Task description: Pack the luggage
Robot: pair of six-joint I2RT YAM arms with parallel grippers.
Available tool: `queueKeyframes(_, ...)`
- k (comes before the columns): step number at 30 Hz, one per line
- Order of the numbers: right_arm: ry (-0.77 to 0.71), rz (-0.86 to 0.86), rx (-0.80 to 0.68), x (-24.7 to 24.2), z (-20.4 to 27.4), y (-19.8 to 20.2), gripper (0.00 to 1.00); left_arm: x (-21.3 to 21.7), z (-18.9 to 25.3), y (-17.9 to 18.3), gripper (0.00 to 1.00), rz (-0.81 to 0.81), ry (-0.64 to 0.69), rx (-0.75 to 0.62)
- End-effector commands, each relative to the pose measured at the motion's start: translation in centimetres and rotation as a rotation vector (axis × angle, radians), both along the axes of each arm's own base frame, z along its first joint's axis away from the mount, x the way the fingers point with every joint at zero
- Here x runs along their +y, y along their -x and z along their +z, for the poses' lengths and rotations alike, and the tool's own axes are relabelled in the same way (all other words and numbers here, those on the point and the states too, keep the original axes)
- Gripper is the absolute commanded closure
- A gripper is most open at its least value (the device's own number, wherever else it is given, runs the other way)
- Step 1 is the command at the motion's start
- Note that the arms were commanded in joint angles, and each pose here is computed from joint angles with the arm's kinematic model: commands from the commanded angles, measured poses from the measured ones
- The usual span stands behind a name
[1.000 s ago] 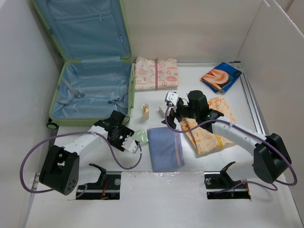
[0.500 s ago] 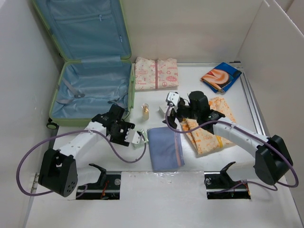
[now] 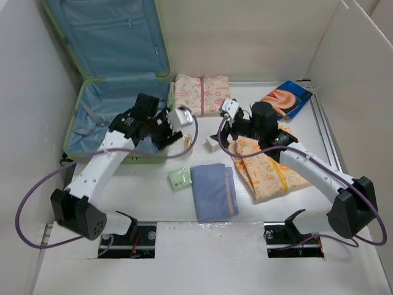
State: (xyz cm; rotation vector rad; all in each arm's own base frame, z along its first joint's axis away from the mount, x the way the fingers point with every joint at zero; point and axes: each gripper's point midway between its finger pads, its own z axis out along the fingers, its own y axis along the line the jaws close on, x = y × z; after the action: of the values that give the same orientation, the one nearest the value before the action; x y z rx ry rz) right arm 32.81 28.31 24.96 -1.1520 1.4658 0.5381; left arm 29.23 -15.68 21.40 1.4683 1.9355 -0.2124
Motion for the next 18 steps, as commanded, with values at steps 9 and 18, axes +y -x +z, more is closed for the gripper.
queueKeyframes(9, -0.073, -0.33, -0.029, -5.9, 2.3, -10.9, 0.0, 5.3, 3.0, -20.2, 1.0, 0.844, 0.266, 0.092)
queueKeyframes(18, -0.066, -0.407, 0.076, -7.5, -1.8, -14.8, 0.0, 9.5, -3.1, -30.2, 1.0, 1.027, 0.215, -0.051)
